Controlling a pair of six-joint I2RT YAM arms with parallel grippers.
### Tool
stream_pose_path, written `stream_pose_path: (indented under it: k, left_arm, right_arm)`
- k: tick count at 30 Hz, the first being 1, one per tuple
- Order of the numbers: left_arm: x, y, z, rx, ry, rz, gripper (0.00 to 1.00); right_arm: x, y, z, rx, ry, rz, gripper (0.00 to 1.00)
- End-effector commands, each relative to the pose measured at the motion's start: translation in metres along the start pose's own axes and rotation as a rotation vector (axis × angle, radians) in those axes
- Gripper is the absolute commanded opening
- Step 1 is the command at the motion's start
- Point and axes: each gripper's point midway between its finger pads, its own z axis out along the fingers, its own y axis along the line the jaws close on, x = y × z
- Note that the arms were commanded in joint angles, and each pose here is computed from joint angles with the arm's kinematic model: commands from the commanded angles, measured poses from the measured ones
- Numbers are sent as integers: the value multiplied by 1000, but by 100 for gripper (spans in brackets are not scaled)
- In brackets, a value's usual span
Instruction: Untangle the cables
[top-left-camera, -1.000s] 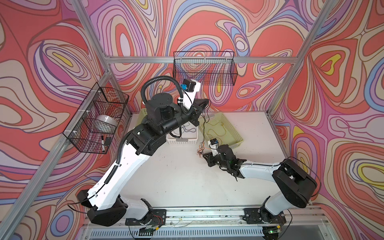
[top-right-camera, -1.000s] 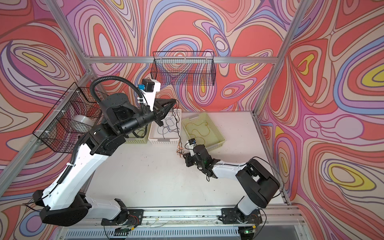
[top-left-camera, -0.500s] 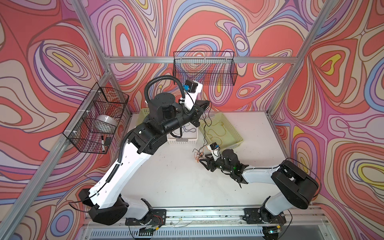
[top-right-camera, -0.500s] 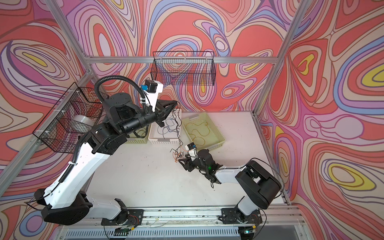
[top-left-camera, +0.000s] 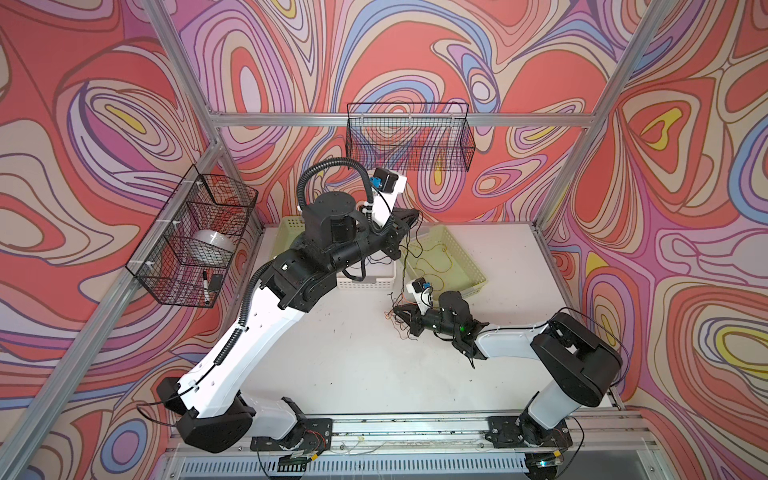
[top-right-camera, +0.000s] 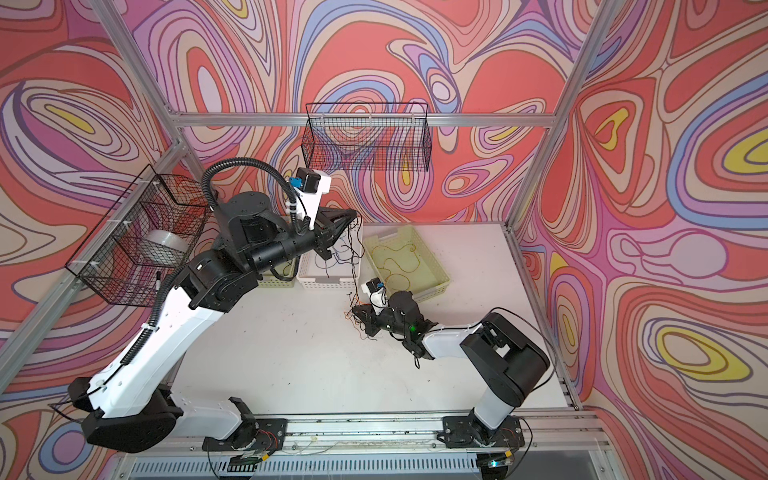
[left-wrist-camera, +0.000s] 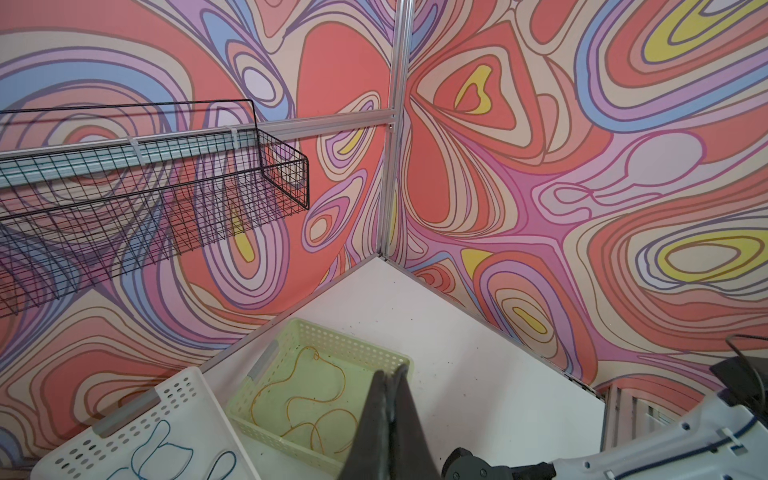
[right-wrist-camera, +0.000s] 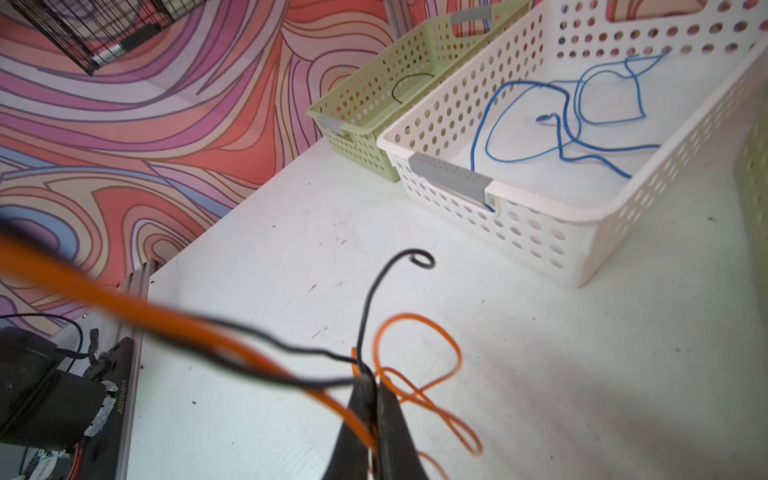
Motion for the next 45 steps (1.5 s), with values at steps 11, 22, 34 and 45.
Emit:
stream_pose_path:
  k: [11,22,34,45]
  left_arm:
    - [-17,91,-58,-292,-7,1,0]
    - [173,131,-55,-233,180,-318,4]
    - [292,144,-65,-288,447,-269,100]
    - [317,50,-1,78,533,-33,77]
  right_arm:
    - [54,-50,-47,359,246,87,0]
    - [37,-70,-113,646,307,69,0]
    - [5,-41,-111,477,196,-57,0]
    - [-7,-28,-99,386,190,-150,0]
